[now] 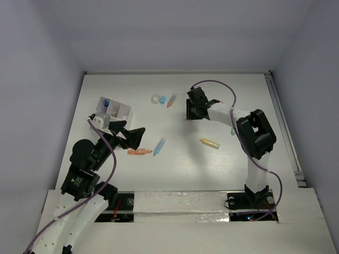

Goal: Sort the stationery into containers
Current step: Pick up the stationery from the center of the board, then place the stationery in the storage box.

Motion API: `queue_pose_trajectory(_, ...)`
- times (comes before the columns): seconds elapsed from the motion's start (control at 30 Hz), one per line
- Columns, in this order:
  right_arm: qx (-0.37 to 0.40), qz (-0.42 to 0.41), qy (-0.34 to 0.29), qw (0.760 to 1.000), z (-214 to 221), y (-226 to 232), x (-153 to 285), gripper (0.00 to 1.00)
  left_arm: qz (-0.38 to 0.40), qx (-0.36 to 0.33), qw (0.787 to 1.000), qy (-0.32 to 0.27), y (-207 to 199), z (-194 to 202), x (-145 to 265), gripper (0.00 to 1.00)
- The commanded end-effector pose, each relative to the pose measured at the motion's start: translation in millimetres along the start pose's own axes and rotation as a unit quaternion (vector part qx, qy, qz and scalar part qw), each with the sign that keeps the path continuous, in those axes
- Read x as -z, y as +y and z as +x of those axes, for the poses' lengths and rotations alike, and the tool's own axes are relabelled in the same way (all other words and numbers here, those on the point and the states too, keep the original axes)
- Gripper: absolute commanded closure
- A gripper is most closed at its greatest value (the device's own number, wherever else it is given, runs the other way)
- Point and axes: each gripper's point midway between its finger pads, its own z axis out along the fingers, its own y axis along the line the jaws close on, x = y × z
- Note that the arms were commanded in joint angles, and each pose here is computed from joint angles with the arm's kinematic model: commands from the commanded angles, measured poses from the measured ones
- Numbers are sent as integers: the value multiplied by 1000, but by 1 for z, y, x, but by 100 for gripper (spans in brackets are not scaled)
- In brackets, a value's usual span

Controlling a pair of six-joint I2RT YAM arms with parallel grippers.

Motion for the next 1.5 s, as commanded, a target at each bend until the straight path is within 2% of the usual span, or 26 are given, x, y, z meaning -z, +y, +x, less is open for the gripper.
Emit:
queue_pose_trajectory(0.0, 20, -140, -110, 984, -59, 85, 58, 84, 21, -7, 999, -26, -11, -18, -2, 1)
queue_pose_trajectory(0.17, 37, -322, -164, 932, -82, 195, 112, 83, 14, -6, 999, -29, -9, -20, -2, 1)
queue_pose_trajectory(0.3, 49, -432, -173, 884, -87, 275, 146, 82, 4, -6, 999, -33, -5, -23, -1, 1)
queue_pose_trajectory(0.37, 62, -480, -168, 859, -77, 304, 150, 80, 5, -7, 999, -35, -5, -23, -1, 1)
queue_pose_trajectory(0.57, 75, -530, -194, 822, -81, 362, 160, 80, 0, -8, 999, -44, -4, -28, 2, 1)
queue_pose_trajectory(0.8, 72, -525, -199, 824, -83, 398, 137, 79, -3, -8, 999, -46, -2, -28, 2, 1)
queue_pose_trajectory(1.0, 61, -514, -208, 830, -85, 411, 117, 77, -2, -9, 999, -45, -2, -28, 2, 1)
queue_pose_trajectory(1.17, 62, -510, -198, 835, -78, 414, 100, 72, 1, -8, 999, -44, -3, -27, 1, 1)
queue_pose_trajectory(1.3, 63, -508, -199, 836, -77, 414, 98, 57, 0, -8, 999, -43, -3, -27, 1, 1)
queue_pose_trajectory(1.33, 63, -508, -200, 835, -78, 414, 99, 51, 0, -8, 999, -42, -3, -27, 0, 1)
queue_pose_trajectory(1.47, 62, -514, -211, 829, -85, 414, 111, 41, 0, -8, 999, -41, -3, -26, 0, 1)
